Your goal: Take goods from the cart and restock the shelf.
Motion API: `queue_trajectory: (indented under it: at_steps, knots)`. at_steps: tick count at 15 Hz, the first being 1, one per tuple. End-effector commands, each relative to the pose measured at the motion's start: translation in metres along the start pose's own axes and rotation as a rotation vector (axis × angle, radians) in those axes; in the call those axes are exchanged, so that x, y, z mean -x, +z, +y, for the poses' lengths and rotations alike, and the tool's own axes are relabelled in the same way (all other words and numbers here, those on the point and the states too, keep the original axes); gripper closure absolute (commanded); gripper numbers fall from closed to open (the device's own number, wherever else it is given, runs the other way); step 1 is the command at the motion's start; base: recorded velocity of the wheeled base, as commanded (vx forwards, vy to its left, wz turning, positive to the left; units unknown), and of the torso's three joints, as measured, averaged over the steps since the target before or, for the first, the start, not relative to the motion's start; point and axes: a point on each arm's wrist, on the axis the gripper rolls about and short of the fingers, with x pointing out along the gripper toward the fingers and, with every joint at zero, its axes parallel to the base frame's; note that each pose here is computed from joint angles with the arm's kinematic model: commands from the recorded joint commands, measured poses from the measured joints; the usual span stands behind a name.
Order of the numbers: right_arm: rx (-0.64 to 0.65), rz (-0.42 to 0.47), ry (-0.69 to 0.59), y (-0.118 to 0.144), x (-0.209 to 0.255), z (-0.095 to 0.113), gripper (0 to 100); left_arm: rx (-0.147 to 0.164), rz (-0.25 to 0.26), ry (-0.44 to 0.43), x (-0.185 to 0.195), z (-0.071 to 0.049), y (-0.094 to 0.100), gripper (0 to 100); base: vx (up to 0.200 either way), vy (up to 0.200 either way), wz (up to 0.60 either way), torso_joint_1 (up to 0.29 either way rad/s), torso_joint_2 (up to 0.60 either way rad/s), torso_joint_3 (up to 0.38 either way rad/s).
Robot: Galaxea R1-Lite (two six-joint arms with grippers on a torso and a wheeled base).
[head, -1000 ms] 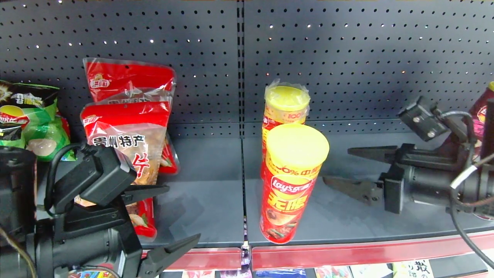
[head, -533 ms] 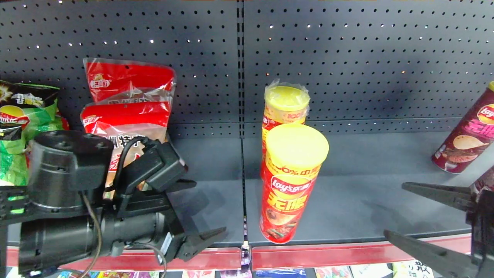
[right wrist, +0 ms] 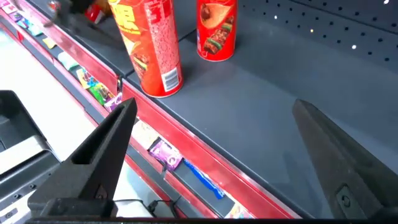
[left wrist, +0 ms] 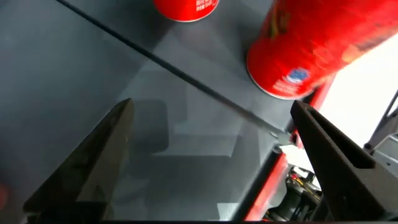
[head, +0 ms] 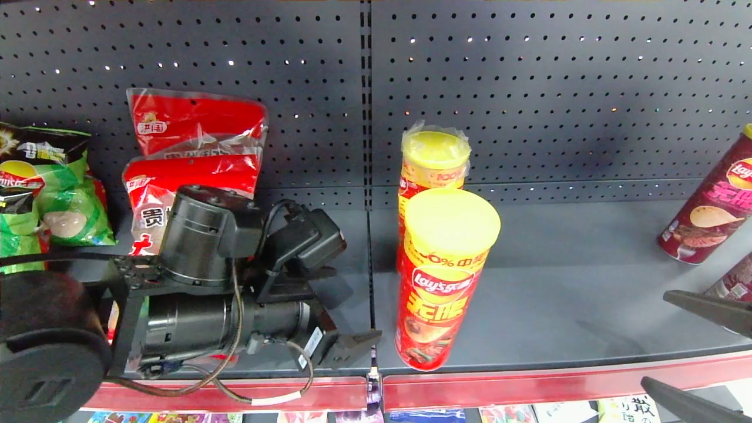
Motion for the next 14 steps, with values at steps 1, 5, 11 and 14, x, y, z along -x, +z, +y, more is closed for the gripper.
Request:
queue_trajectory:
  at_steps: [1,5,11,14]
  knots:
    - [0.001,-0.005,-0.002,0.001,0.000,0.000,0,0.003,0.020,-0.008,-0.011,0.001,-0.001,0,0.000,0.000,0.00,0.000,0.00,0.000]
    - [0.000,0.000,-0.007,0.002,-0.001,-0.001,0,-0.001,0.022,-0.019,-0.015,-0.001,0.000,0,0.000,0.000,0.00,0.000,0.00,0.000]
    - [-0.001,0.003,-0.007,0.002,-0.002,-0.001,0,-0.002,0.023,-0.025,-0.023,0.000,0.003,0,0.000,0.000,0.00,0.000,0.00,0.000]
    - [-0.001,0.004,-0.005,0.002,-0.002,-0.001,0,-0.009,0.011,-0.030,-0.025,-0.002,0.008,0,0.000,0.000,0.00,0.000,0.00,0.000]
